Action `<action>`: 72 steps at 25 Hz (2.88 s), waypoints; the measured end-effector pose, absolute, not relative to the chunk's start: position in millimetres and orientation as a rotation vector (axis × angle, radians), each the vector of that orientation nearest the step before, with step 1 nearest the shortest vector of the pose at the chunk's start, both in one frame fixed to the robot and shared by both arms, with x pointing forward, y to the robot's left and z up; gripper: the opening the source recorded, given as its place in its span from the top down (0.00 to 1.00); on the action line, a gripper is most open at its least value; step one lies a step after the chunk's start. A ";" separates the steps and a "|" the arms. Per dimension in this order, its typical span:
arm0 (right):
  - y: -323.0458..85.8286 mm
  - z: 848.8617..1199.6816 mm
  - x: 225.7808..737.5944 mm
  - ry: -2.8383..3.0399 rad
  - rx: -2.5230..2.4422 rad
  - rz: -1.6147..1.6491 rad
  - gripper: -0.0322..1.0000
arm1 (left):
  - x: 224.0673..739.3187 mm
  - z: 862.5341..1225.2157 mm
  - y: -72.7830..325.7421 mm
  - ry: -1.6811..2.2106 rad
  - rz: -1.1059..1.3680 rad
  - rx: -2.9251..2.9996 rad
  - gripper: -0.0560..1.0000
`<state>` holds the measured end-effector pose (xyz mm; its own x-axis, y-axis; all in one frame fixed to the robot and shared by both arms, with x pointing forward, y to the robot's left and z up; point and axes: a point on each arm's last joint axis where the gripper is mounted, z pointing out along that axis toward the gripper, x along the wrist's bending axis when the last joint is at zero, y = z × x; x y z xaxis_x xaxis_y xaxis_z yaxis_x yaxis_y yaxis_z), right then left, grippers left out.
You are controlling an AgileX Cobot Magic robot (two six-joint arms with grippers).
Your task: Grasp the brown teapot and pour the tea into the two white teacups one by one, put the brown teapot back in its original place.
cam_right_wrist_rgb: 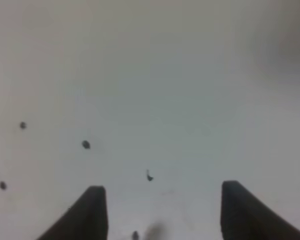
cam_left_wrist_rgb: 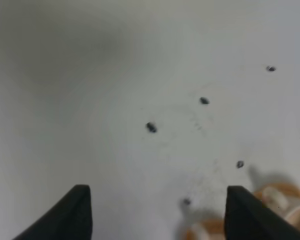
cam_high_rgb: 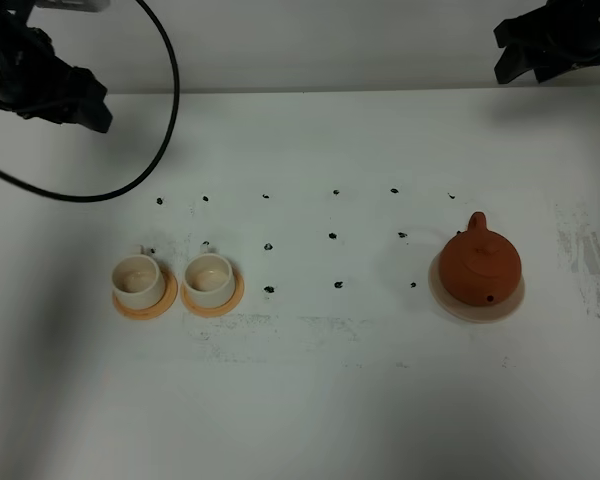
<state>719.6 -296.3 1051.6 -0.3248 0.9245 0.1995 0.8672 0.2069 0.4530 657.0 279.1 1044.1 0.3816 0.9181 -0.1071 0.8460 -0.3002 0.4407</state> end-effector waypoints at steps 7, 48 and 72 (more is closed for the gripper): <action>-280.0 1080.4 701.3 2.350 1.716 0.847 0.47 | 585.4 1085.3 288.5 1.461 0.570 2.147 0.39; -175.6 1064.3 604.4 2.447 1.257 0.962 0.54 | 275.3 1047.4 297.0 1.717 0.656 1.872 0.39; -191.0 988.2 628.3 2.503 1.411 0.500 0.52 | 247.4 1046.5 296.5 1.622 0.768 1.776 0.39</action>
